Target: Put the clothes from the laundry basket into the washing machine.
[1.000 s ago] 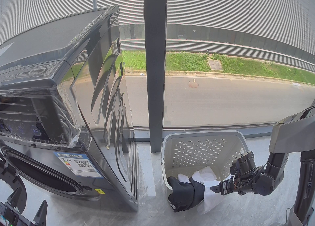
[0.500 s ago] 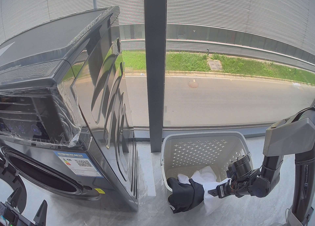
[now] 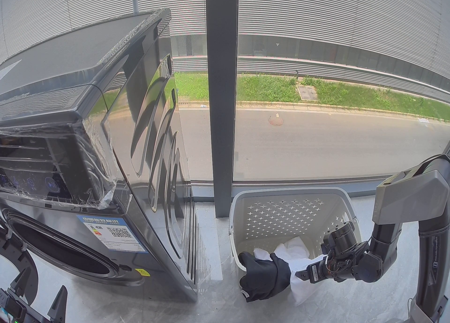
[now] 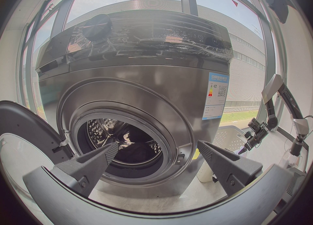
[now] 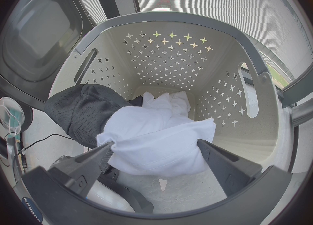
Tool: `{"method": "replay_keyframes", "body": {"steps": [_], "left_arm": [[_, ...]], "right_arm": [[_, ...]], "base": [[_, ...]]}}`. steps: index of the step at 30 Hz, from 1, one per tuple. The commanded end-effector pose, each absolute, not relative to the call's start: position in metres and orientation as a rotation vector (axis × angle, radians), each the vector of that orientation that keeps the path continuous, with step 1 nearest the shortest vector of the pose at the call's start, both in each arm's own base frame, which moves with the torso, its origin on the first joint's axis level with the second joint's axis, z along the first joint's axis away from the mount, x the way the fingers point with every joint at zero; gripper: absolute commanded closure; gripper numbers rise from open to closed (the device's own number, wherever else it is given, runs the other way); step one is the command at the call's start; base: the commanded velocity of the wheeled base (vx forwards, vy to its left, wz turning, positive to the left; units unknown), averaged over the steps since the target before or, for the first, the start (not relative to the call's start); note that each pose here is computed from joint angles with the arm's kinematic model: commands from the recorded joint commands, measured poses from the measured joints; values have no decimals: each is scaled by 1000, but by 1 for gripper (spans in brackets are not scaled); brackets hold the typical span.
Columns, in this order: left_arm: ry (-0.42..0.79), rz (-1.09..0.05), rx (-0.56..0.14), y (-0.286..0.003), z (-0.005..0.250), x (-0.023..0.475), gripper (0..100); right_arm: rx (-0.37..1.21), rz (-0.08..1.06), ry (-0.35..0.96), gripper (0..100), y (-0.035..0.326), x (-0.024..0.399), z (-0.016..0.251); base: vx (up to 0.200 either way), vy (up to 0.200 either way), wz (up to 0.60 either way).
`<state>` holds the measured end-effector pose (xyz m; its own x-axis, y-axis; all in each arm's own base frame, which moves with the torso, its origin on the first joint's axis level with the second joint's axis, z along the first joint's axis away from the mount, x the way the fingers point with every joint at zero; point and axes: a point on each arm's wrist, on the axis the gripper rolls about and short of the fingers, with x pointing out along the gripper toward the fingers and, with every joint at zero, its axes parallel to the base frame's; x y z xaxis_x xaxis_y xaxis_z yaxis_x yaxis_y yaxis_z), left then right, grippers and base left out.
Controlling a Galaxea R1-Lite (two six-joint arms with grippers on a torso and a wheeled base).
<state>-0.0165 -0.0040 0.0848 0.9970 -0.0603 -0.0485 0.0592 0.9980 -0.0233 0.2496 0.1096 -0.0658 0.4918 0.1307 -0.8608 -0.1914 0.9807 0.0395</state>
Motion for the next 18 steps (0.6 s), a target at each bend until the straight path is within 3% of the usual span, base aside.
{"method": "replay_keyframes", "body": {"steps": [1, 18], "left_arm": [[54, -59, -22, -4, 84, -16, 0], [54, -59, -22, -4, 84, -16, 0]], "right_arm": [[-73, 189, 1063, 100, 109, 248, -72], [-49, 187, 1010, 100, 112, 262, -67]], "base": [[0, 0, 0], [0, 0, 0]]}}
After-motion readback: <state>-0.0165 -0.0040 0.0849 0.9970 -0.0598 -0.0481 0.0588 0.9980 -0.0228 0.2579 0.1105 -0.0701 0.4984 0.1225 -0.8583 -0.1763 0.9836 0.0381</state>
